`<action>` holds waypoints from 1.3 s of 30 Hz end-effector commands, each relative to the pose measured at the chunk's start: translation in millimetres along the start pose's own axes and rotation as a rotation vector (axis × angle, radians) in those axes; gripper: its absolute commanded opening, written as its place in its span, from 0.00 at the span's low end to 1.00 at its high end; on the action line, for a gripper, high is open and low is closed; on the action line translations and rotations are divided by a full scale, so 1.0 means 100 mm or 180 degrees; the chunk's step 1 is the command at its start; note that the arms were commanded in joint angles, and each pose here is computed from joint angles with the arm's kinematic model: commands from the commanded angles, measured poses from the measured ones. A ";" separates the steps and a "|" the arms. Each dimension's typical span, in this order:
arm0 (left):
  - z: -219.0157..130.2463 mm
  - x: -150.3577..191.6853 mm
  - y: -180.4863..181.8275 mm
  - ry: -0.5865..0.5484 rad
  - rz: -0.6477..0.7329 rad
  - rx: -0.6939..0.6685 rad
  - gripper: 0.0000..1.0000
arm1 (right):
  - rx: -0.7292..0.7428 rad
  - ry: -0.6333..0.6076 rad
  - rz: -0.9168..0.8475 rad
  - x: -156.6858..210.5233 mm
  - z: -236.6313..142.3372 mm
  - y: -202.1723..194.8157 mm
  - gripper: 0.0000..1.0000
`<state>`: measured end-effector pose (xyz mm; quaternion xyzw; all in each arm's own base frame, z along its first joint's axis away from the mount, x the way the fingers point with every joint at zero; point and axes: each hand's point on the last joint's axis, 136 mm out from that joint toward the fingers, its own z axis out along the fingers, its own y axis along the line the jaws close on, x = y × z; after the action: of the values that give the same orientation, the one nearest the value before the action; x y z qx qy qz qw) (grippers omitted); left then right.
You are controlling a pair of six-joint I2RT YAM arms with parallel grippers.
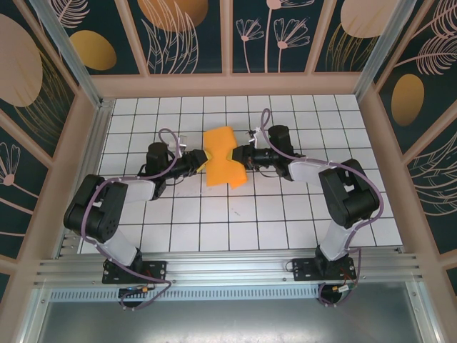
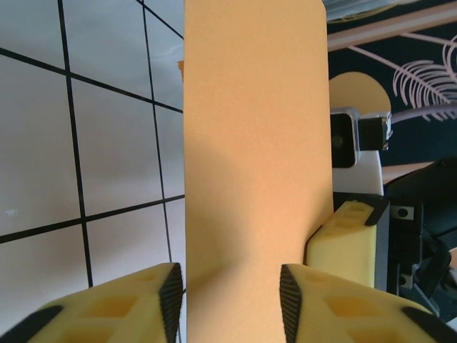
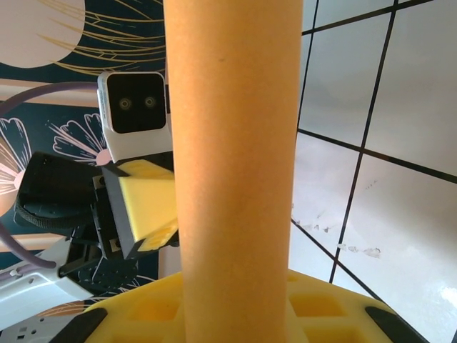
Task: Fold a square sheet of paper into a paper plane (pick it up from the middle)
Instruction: Fold the square sheet of paper in half at the center of the table.
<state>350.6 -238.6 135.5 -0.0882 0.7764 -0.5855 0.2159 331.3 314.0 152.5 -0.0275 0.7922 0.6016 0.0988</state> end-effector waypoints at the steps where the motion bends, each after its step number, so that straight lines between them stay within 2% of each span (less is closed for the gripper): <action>1: 0.00 0.00 -0.03 0.0003 0.0065 0.0128 0.29 | -0.0089 0.0026 -0.0033 0.02 -0.01 0.02 0.26; 6: 0.04 0.03 0.11 0.0018 0.0013 0.0016 0.07 | 0.0046 -0.0013 0.0037 0.04 0.02 -0.18 0.31; 9: 0.11 0.06 0.15 0.0052 0.0068 -0.0115 0.00 | 0.0241 -0.0059 0.0076 0.05 0.03 -0.38 0.36; 10: 0.16 0.08 0.29 0.0097 0.0027 -0.0270 0.00 | 0.0325 -0.0077 0.0094 0.06 0.03 -0.46 0.38; 16: 0.32 0.15 0.50 0.0238 0.0124 -0.0733 0.00 | 0.0681 -0.0166 0.0166 0.13 0.01 -0.81 0.49; 25: 0.50 0.20 0.57 0.0262 0.0117 -0.0993 0.00 | 0.1177 -0.0384 0.0251 0.16 -0.14 -1.07 0.64; 30: 0.50 0.16 0.60 0.0125 0.0104 -0.1134 0.00 | 0.1506 -0.0547 0.0258 0.15 -0.30 -1.16 0.72; 36: 0.56 0.21 0.54 0.0199 0.0116 -0.1060 0.00 | 0.1773 -0.0670 0.0166 0.15 -0.48 -1.12 0.85; 39: 0.62 0.25 0.53 0.0255 0.0118 -0.1044 0.00 | 0.1907 -0.0661 0.0105 0.16 -0.55 -1.14 0.86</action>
<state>360.0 -277.3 66.8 -0.0942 0.8691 -0.4499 0.1827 333.1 246.2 60.3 0.0810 0.9044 0.3845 0.1660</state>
